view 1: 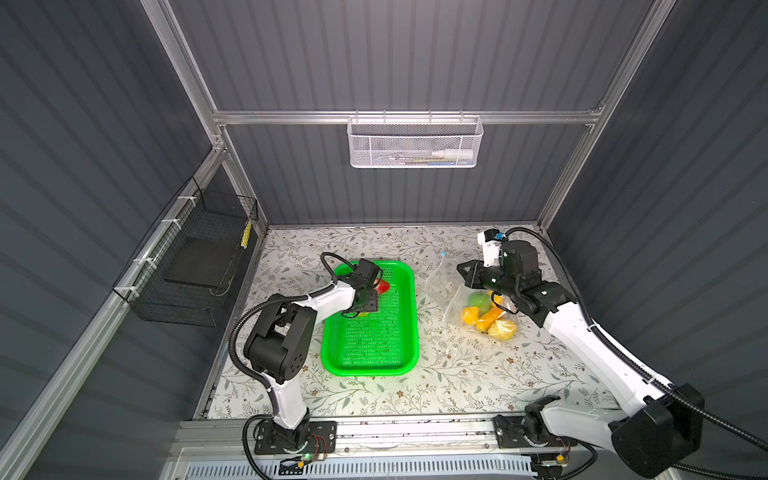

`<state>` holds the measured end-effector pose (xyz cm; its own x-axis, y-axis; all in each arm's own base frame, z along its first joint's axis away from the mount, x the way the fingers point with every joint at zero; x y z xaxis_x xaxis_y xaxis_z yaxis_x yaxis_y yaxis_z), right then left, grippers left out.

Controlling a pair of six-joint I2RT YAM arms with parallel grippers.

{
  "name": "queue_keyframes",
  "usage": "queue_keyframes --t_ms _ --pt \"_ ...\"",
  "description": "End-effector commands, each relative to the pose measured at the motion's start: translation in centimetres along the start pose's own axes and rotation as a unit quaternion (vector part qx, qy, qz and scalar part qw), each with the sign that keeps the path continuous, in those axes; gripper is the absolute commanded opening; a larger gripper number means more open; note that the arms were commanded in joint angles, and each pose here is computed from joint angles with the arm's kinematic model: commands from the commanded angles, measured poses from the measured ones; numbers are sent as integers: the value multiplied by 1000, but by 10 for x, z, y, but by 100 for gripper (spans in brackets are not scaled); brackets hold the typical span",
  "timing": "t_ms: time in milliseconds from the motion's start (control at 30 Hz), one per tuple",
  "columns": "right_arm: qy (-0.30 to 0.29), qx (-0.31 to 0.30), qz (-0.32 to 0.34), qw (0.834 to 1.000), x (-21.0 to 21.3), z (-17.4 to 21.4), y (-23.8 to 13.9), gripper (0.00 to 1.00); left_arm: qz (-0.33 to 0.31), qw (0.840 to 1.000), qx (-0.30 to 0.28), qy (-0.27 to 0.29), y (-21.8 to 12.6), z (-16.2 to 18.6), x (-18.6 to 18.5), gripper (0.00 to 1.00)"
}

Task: Place the food in the zip-top bag and seal the zipper
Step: 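Grasp the pale green pear with the left gripper and lift it, then carry the pale green pear with the left gripper to the bag mouth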

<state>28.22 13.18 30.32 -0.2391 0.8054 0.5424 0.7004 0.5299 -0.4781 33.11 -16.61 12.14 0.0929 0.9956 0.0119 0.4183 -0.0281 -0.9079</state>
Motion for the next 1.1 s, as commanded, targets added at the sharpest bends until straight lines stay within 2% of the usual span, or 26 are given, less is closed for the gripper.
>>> queue_keyframes --t_ms 0,233,433,567,733,867,1067 --pt "-3 -3 -3 1000 4 -3 -1 11 7 1000 -7 -3 -13 3 4 63" --pt "-3 -6 -5 1000 5 -5 -2 11 36 999 -35 -11 -47 -1 4 62" --pt "1 -7 -11 1000 6 -6 1 11 112 987 -117 -19 -94 -16 -6 62" --pt "0 -6 -9 1000 5 -5 1 11 189 964 -186 5 -130 -27 -25 62" --pt "2 -8 -9 1000 5 -4 0 10 271 928 -242 85 -162 -33 -61 62" --pt "0 -7 -8 1000 5 -3 -1 0 349 889 -261 142 -180 -34 -91 62" --pt "-1 -13 -10 1000 4 -2 -3 0 433 847 -255 172 -183 -39 -118 61"
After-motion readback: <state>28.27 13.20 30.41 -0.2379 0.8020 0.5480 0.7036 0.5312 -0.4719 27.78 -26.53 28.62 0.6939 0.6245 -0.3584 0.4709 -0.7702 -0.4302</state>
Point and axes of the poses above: each gripper's point midway between its finger pads, its own y axis out along the fingers, its own x axis along the line the jaws close on, z = x × y, the point moved 9 cm from there along -y, back along the fingers, and after that the axes turned 5 degrees about y, right-handed, at the moved point
